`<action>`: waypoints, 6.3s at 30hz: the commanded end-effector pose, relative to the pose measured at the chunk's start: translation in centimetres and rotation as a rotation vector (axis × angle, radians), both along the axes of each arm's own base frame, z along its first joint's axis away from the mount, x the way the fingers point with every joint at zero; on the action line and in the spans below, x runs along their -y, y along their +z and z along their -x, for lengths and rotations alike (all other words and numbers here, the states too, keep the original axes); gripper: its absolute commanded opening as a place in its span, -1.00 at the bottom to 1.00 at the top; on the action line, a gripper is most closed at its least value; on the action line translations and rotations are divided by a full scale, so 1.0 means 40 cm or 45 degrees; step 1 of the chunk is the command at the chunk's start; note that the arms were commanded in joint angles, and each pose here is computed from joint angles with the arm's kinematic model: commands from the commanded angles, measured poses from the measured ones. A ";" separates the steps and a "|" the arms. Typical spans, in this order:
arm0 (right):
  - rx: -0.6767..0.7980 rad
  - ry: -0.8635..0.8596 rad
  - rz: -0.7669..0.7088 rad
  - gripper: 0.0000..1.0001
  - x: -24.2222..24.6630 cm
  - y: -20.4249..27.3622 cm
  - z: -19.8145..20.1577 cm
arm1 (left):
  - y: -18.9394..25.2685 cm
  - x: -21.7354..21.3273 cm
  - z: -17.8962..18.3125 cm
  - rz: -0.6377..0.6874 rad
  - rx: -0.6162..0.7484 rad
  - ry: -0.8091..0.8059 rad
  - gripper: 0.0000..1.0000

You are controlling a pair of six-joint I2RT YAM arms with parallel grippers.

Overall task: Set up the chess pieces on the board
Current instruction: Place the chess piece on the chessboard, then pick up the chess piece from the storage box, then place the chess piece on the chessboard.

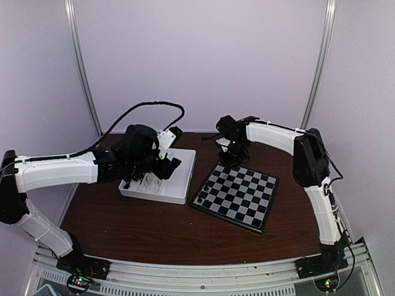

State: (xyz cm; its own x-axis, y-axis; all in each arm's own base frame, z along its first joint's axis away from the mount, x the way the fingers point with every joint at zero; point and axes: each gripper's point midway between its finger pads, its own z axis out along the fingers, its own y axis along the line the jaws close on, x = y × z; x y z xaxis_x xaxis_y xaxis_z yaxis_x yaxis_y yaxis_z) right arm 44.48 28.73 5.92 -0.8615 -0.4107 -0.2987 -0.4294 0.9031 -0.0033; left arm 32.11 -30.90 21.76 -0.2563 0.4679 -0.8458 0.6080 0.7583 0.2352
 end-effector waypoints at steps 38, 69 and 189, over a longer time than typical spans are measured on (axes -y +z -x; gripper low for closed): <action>0.214 0.053 -0.259 -0.41 -0.013 0.194 0.065 | -0.028 -0.183 -0.046 0.135 -0.101 0.439 0.95; 0.349 0.099 -0.673 -0.40 -0.054 0.287 0.154 | -0.310 -0.394 -0.272 -0.021 -0.822 0.801 -0.28; 0.323 0.201 -1.632 -0.84 -0.484 0.528 0.218 | 0.152 -0.001 -0.113 1.514 -0.854 0.271 -0.70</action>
